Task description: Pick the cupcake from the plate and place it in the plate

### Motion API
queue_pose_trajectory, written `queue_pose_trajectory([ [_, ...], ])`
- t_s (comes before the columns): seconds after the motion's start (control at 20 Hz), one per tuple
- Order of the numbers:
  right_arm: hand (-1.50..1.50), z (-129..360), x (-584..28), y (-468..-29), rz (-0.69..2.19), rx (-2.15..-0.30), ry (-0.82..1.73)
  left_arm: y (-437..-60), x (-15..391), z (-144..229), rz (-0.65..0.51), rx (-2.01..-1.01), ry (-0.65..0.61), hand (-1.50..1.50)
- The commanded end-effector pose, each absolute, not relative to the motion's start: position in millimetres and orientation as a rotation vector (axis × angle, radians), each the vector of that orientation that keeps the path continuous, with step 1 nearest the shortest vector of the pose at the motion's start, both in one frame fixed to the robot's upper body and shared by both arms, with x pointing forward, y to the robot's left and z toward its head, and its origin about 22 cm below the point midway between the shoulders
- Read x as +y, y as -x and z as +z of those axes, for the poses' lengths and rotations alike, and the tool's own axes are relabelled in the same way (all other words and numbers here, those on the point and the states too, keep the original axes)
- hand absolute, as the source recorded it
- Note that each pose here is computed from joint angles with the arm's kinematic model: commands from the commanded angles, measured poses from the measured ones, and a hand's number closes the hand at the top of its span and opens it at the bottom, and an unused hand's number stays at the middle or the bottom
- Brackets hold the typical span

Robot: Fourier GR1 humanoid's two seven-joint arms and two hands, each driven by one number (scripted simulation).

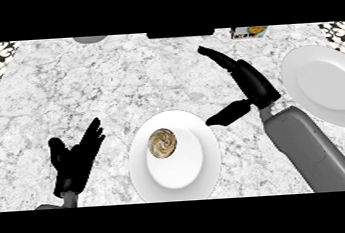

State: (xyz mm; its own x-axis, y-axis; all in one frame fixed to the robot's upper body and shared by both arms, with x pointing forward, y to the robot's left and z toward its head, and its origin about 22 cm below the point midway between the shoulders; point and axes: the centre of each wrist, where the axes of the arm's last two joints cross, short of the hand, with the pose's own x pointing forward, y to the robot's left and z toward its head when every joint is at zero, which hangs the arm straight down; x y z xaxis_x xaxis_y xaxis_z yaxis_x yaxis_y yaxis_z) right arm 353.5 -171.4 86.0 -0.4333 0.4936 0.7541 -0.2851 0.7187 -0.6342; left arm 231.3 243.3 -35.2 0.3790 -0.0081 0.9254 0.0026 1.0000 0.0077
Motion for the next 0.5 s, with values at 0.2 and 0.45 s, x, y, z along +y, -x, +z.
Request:
queue_pose_trajectory([
  [0.2,-1.5,113,-117,-341,1.19,-1.603,0.279,-240,250,-34,-0.008,-1.16,-0.003,0.0],
  [0.45,-1.5,98,-81,-302,1.236,-1.554,0.303,-241,245,-32,-0.014,-1.179,-0.005,0.0],
])
